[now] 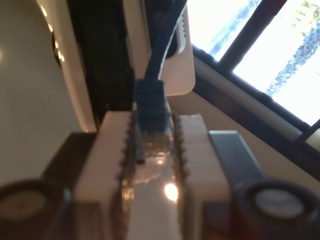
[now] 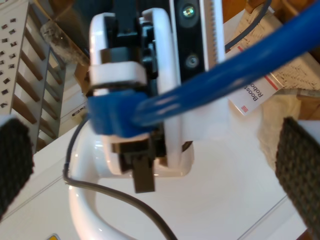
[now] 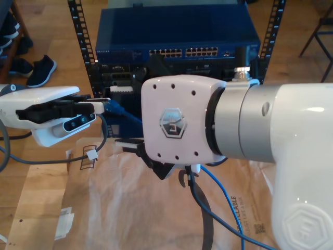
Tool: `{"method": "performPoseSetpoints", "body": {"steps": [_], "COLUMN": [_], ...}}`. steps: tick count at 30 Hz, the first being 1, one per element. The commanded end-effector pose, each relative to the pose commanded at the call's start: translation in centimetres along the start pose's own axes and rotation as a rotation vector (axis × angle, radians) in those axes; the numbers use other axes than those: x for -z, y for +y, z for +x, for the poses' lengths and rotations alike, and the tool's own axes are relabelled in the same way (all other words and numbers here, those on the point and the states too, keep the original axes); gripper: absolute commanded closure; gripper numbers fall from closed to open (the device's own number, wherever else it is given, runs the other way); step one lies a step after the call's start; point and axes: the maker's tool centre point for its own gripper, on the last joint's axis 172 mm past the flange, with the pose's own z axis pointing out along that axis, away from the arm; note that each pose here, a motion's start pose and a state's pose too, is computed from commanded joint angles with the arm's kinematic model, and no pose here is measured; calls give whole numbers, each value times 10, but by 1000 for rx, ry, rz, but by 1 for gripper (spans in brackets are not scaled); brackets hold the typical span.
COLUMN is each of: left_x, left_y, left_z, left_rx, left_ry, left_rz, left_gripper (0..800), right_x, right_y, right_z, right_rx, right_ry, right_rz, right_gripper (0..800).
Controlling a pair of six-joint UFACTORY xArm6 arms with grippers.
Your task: Grab the cable and plug it in
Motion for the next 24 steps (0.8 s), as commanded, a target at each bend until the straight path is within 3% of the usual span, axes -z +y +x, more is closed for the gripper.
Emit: {"method": "performPoseSetpoints", "body": {"steps": [5,17,21,24], "left_x": [-1,-7,-7,-7], "left_y": [0,-2,-3,-3], "left_z": [2,3,3,3], "left_rx": [5,8,8,8], "left_ry": [-2,8,9,9], "left_rz": [7,25,27,27], "left_gripper": [776,775,776,776], "right_x": [4,4,4,4], "right_y": [-15,-17,-17,-17], "right_z": [0,3,7,7], "right_rx": [7,10,9,9], "right_ry": [1,6,13,13], "right_rz": [70,86,101,101], "right_gripper": [199,285,377,399]}}
